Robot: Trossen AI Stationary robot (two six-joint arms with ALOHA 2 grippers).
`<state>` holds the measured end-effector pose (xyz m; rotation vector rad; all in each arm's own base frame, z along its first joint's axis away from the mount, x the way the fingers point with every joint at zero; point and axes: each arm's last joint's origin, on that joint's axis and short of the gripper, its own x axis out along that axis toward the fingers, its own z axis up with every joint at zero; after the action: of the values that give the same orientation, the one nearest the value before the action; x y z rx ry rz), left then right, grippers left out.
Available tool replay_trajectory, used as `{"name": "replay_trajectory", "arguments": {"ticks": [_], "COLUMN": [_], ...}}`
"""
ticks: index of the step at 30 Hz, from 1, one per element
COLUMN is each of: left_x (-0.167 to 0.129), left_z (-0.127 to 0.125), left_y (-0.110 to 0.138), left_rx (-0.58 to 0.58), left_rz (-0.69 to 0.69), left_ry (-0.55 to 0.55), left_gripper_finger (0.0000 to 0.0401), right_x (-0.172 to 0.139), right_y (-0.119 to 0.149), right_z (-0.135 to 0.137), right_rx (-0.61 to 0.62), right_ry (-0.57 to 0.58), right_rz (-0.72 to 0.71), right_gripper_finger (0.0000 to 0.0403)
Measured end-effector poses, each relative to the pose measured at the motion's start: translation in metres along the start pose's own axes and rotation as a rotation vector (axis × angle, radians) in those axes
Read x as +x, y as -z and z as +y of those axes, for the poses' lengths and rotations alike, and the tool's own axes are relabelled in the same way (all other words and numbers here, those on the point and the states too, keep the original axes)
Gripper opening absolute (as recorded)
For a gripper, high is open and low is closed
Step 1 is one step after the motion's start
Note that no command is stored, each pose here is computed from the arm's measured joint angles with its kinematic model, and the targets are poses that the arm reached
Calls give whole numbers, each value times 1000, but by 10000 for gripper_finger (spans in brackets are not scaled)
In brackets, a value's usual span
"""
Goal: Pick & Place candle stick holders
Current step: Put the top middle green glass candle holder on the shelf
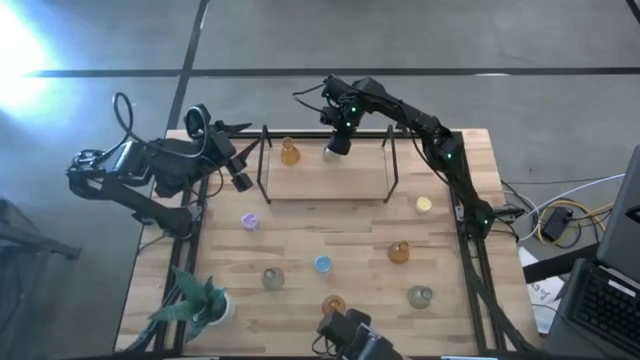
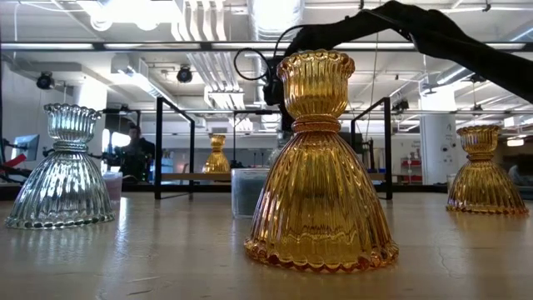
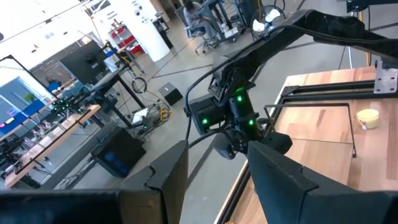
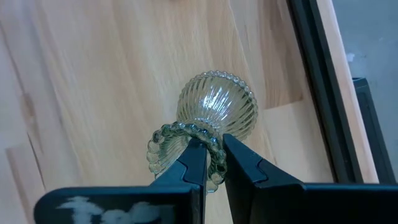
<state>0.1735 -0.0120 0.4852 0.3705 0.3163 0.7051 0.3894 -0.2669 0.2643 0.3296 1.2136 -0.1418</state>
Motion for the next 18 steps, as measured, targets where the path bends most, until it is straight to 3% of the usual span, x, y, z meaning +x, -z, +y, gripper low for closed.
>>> {"name": "replay_trajectory", "arguments": {"ticks": [18], "left_x": [0], "left_z": [0], "left_y": [0], "left_rx": [-1], "left_rz": [0], "left_ry": [1], "left_gripper_finger": [172], "right_x": [0], "right_y": [0], "right_z": [-3], "right_rx": [3], "right_ry": [3], "right_rz": [-11], "right_gripper_finger": [24]}}
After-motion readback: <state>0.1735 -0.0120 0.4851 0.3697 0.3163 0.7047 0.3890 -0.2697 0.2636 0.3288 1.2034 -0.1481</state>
